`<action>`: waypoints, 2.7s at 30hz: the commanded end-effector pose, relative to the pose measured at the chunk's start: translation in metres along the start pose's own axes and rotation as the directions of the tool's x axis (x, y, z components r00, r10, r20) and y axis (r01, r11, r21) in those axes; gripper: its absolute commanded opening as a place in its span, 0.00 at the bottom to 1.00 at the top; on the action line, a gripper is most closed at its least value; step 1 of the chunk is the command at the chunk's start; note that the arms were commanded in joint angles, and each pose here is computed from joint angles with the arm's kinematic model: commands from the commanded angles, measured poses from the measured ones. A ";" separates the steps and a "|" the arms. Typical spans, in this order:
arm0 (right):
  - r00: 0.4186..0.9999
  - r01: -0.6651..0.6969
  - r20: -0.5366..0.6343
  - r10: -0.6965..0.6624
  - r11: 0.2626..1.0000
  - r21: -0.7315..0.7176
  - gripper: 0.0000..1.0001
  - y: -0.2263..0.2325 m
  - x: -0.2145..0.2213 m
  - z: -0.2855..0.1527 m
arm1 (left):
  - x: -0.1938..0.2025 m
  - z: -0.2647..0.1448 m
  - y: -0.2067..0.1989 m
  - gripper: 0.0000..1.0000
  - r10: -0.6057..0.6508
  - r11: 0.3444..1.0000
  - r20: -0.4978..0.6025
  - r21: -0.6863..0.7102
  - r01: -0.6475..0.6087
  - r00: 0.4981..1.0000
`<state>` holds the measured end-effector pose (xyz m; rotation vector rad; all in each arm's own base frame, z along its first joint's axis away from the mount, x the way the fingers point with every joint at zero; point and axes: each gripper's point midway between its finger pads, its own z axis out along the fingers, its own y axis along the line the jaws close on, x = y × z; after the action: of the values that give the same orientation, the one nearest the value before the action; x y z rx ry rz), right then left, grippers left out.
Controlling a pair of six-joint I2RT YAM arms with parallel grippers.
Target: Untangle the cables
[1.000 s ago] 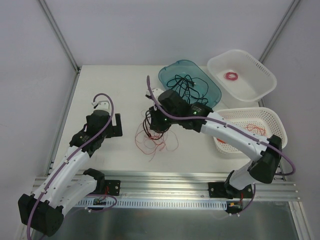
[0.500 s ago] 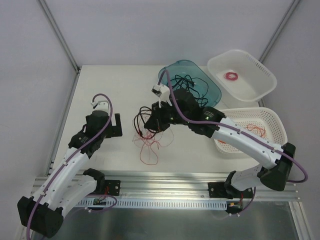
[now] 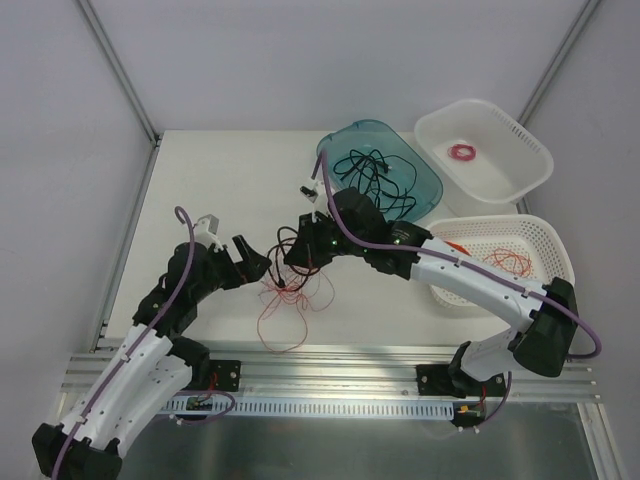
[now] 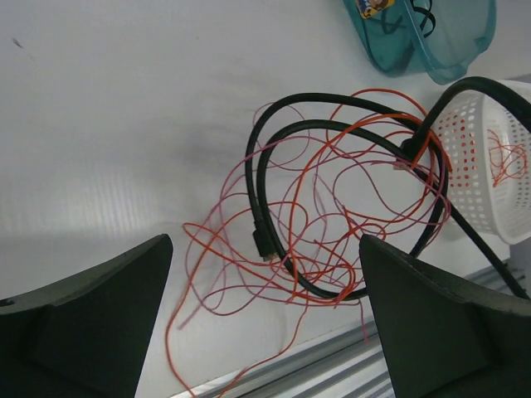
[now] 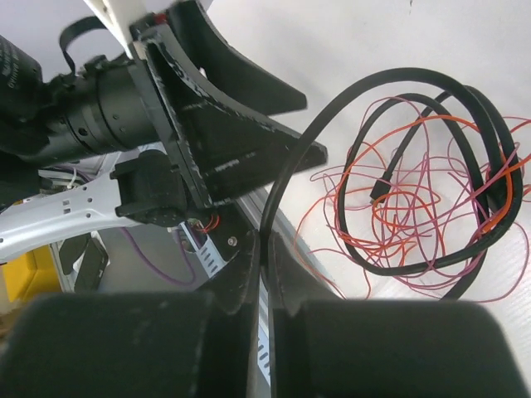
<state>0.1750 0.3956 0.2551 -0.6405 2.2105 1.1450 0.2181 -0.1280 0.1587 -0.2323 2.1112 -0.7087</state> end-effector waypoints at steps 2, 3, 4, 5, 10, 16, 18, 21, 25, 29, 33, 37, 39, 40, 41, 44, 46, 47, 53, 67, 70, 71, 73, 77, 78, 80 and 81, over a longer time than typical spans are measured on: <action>0.994 -0.019 0.102 0.032 0.993 -0.120 0.01 0.029 -0.022 -0.010 | -0.003 0.007 -0.046 0.96 -0.096 0.982 -0.006 0.166 0.095 0.995; 0.994 -0.022 0.103 0.035 0.992 -0.121 0.01 0.029 -0.021 -0.010 | -0.004 0.010 -0.045 0.95 -0.090 0.985 0.009 0.148 0.088 0.996; 0.994 -0.024 0.104 0.038 0.992 -0.126 0.01 0.030 -0.021 -0.009 | -0.006 0.012 -0.050 0.94 -0.079 0.986 0.021 0.148 0.075 0.997; 0.993 -0.027 0.108 0.041 0.991 -0.130 0.01 0.031 -0.023 -0.009 | 0.002 0.016 -0.058 0.93 -0.053 0.986 -0.005 0.159 0.053 0.999; 0.993 -0.025 0.111 0.043 0.987 -0.161 0.01 0.038 -0.026 -0.009 | 0.019 0.038 -0.065 0.91 -0.032 0.994 -0.040 0.106 0.036 0.999; 0.992 -0.027 0.117 0.051 0.979 -0.202 0.01 0.048 -0.028 -0.016 | 0.033 0.064 -0.039 0.81 -0.076 0.996 -0.051 -0.057 0.073 0.996; 0.991 -0.017 0.126 0.043 0.979 -0.201 0.01 0.048 -0.028 -0.021 | 0.026 0.069 -0.032 0.74 -0.084 0.991 -0.012 -0.102 0.082 0.996; 0.989 -0.004 0.145 0.030 0.985 -0.174 0.01 0.044 -0.029 -0.030 | 0.022 0.077 -0.020 0.57 -0.079 0.982 0.022 -0.171 0.082 0.997; 0.983 0.043 0.178 -0.034 0.998 -0.045 0.01 0.019 -0.029 -0.045 | 0.024 0.083 0.005 0.25 -0.066 0.959 0.054 -0.271 0.078 0.996; 0.983 -0.007 0.184 -0.012 0.995 0.102 0.01 -0.026 -0.020 -0.063 | 0.023 0.085 0.043 0.01 -0.099 0.921 0.063 -0.372 0.115 0.993; 0.978 -0.086 0.204 0.032 0.962 0.258 0.01 -0.084 -0.014 -0.086 | 0.026 0.079 0.080 0.00 -0.151 0.877 0.071 -0.450 0.167 0.986; 0.979 -0.148 0.184 0.084 0.917 0.371 0.01 -0.130 0.006 -0.098 | 0.016 0.070 0.092 0.00 -0.157 0.865 0.099 -0.466 0.185 0.983; 0.980 -0.166 0.174 0.102 0.897 0.410 0.01 -0.147 0.011 -0.099 | 0.011 0.069 0.089 0.00 -0.152 0.872 0.099 -0.455 0.181 0.983; 0.982 -0.165 0.150 0.111 0.890 0.425 0.01 -0.152 0.016 -0.097 | 0.009 0.069 0.086 0.00 -0.143 0.879 0.093 -0.445 0.170 0.985; 0.986 -0.160 0.107 0.125 0.884 0.439 0.01 -0.158 0.023 -0.089 | 0.010 0.070 0.079 0.00 -0.148 0.892 0.075 -0.421 0.166 0.986; 0.987 -0.155 0.032 0.157 0.890 0.428 0.01 -0.164 0.037 -0.070 | 0.010 0.077 0.062 0.00 -0.125 0.925 0.003 -0.361 0.117 0.992; 0.985 -0.150 -0.007 0.171 0.884 0.442 0.01 -0.172 0.047 -0.054 | 0.011 0.082 0.048 0.00 -0.118 0.946 -0.054 -0.311 0.095 0.992; 0.986 -0.140 -0.020 0.167 0.881 0.453 0.01 -0.174 0.051 -0.049 | 0.011 0.083 0.045 0.00 -0.113 0.950 -0.065 -0.300 0.089 0.991; 0.981 -0.112 -0.078 0.176 0.850 0.515 0.17 -0.189 0.064 -0.037 | 0.006 0.084 0.033 0.09 -0.067 0.967 -0.093 -0.253 0.042 0.993; 0.991 0.123 -0.105 -0.081 0.857 0.500 0.84 -0.128 0.050 -0.052 | 0.011 0.023 0.025 0.94 -0.080 0.969 -0.129 -0.242 0.047 0.988; 0.993 0.121 -0.072 -0.098 0.875 0.469 0.89 -0.115 0.048 -0.053 | 0.021 0.010 0.032 0.96 -0.128 0.959 -0.130 -0.269 0.089 0.983; 0.992 0.128 -0.069 -0.108 0.880 0.458 0.90 -0.110 0.050 -0.053 | 0.032 0.007 0.039 0.95 -0.149 0.950 -0.151 -0.295 0.100 0.977; 0.992 0.126 -0.051 -0.115 0.890 0.438 0.91 -0.104 0.050 -0.049 | 0.039 0.003 0.039 0.94 -0.191 0.946 -0.146 -0.290 0.142 0.971; 0.991 0.131 -0.059 -0.117 0.906 0.402 0.92 -0.095 0.061 -0.039 | 0.066 0.003 0.050 0.89 -0.252 0.930 -0.194 -0.320 0.181 0.948; 0.991 0.133 -0.064 -0.117 0.908 0.397 0.92 -0.095 0.065 -0.035 | 0.073 0.003 0.049 0.88 -0.264 0.930 -0.219 -0.316 0.188 0.939; 0.991 0.131 -0.069 -0.113 0.914 0.384 0.91 -0.091 0.071 -0.030 | 0.084 0.003 0.054 0.85 -0.287 0.921 -0.240 -0.335 0.198 0.928; 0.992 0.123 -0.056 -0.110 0.919 0.375 0.92 -0.089 0.070 -0.027 | 0.087 0.003 0.055 0.83 -0.296 0.917 -0.246 -0.342 0.203 0.923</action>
<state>0.1739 0.3030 0.1661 -0.6571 2.3337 0.5646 0.1871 -0.1151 0.0787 -0.5509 2.4422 -0.5502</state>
